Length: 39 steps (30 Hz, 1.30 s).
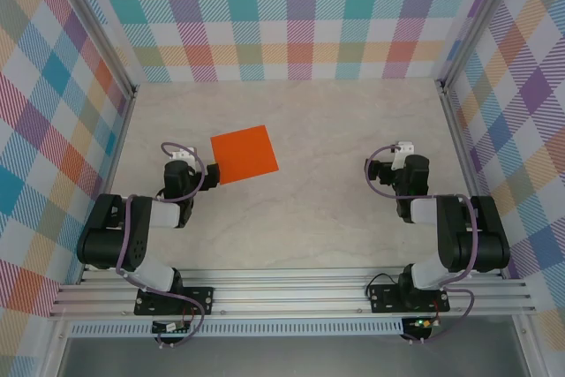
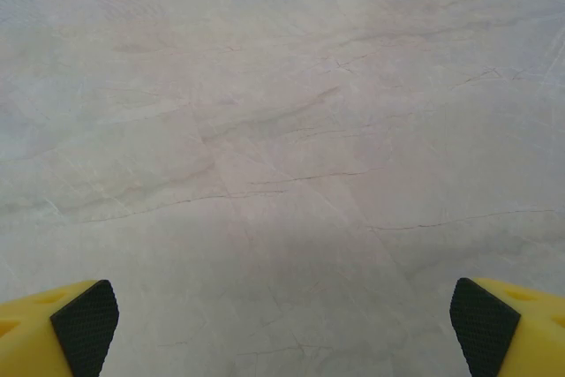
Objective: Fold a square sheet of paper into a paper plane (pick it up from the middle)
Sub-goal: Move the square sheet of paper to the center of the table.
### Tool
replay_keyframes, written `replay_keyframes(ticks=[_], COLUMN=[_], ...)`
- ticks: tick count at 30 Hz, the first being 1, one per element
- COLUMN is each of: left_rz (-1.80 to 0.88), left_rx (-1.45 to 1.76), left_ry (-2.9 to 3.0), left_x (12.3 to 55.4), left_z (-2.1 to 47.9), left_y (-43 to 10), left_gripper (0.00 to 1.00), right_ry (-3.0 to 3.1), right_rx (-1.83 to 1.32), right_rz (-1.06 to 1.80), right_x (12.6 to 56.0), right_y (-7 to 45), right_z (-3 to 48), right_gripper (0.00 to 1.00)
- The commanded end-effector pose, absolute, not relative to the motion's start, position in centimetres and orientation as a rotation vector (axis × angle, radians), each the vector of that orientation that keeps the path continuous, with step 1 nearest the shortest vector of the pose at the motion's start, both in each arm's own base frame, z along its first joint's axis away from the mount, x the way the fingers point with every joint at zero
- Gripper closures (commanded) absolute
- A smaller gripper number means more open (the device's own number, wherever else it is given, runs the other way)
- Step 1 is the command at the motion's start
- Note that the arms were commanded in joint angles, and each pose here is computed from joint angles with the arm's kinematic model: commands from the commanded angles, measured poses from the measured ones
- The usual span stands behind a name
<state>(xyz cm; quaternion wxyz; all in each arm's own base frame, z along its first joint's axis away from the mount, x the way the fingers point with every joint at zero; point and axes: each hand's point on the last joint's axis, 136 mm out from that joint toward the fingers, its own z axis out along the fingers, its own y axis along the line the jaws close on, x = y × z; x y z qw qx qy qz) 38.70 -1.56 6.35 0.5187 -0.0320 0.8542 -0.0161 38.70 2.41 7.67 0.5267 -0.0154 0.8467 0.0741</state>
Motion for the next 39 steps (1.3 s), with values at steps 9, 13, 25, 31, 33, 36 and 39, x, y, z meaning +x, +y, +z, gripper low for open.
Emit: replay_keyframes(ticks=[9,13,25,31,33,36,39], left_rz=[-0.040,-0.039,-0.040,-0.039,-0.056,-0.086,-0.083], left_rx=[-0.067,-0.065,-0.066,-0.067,-0.050,0.000,-0.013], left_ry=[1.989,1.991,1.989,1.991,1.990,1.971,1.974], left_x=[39.9,39.9,40.0,40.0,39.8,39.5,39.5], left_z=[8.0,7.9,8.0,7.9,7.9,8.4,9.5], left_y=[-1.5,-1.5,-1.5,-1.5,-1.8,-2.5,-2.4], left_gripper=[0.00,0.00,0.00,0.00,0.00,0.00,0.00], right_ry=[1.969,1.969,1.969,1.965,1.965,1.963,2.109], right_rx=[-0.067,-0.069,-0.066,-0.072,-0.089,-0.090,0.008], right_rz=[0.194,0.191,0.194,0.195,0.207,0.209,0.190], right_x=[39.7,39.7,39.7,39.7,39.6,39.4,38.8], right_y=[2.8,2.8,2.8,2.9,3.2,3.2,2.2], right_z=[9.1,9.1,9.1,9.2,9.4,10.6,10.9], right_gripper=[0.00,0.00,0.00,0.00,0.00,0.00,0.00])
